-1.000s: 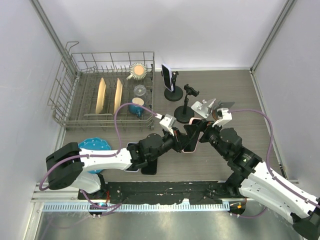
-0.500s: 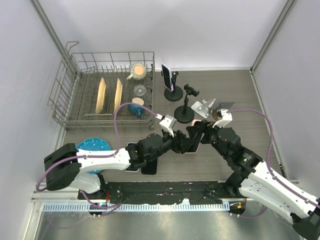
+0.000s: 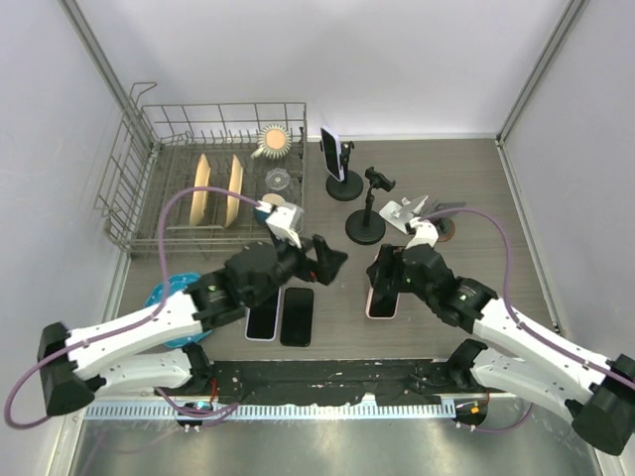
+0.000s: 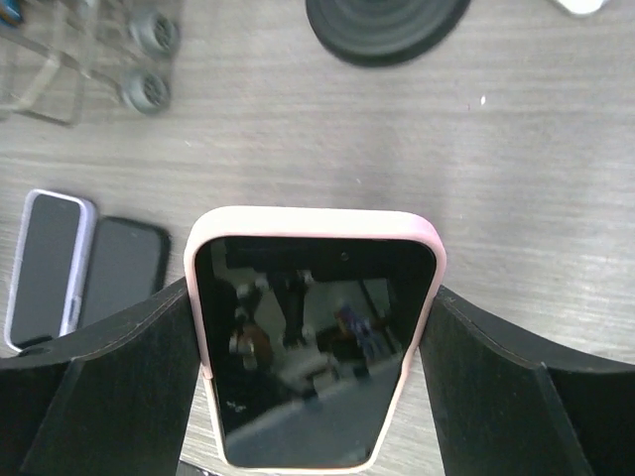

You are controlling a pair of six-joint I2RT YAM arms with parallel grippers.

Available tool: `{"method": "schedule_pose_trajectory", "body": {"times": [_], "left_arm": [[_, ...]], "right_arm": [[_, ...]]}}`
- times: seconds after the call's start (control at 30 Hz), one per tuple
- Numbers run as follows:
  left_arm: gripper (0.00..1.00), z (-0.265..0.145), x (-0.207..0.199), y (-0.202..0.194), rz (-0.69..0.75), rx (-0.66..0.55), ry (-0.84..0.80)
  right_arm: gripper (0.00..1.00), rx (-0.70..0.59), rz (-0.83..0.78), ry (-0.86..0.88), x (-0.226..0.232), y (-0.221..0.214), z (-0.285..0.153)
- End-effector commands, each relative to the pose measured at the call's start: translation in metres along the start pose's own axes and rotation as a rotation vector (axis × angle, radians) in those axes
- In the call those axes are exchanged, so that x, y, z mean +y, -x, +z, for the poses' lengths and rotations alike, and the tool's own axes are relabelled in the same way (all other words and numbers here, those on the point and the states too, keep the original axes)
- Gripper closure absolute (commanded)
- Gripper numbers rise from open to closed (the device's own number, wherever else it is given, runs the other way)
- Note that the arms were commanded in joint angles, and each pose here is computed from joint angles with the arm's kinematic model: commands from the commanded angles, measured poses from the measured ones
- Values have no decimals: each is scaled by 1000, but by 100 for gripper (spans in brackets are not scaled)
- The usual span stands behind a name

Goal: Remove the phone from the phone stand

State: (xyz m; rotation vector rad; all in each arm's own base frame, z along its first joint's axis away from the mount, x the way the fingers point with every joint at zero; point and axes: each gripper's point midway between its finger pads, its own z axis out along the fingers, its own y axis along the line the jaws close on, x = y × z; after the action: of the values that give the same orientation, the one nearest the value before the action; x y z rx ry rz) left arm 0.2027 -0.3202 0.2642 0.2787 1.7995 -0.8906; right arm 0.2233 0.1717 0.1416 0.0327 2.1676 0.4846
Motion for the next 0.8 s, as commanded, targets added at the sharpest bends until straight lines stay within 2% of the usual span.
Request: {"method": "schedule_pose_trajectory", "body": {"times": [0.0,0.03,0.13,0.27,0.43,0.63,0.77], "left_arm": [[9,-37,38,39,103,41,102],[9,-50,49,40,172,76,128],[8,-73,61,73,267,34,182],[7,-86,89,86,340,-47,302],[7,-91,111,80,336,-86,347],[8,-103,127,83,396,-129,403],[8,-105,126,84,401,-134,398]], "right_arm": [[93,32,61,51,25,4,7],[93,47,63,47,27,0,10],[95,87,74,28,33,-12,20],[95,123,76,39,53,-26,34],[94,204,30,2,71,-46,52],[93,267,15,-33,85,-67,69],[84,279,12,-68,86,-81,77]]}}
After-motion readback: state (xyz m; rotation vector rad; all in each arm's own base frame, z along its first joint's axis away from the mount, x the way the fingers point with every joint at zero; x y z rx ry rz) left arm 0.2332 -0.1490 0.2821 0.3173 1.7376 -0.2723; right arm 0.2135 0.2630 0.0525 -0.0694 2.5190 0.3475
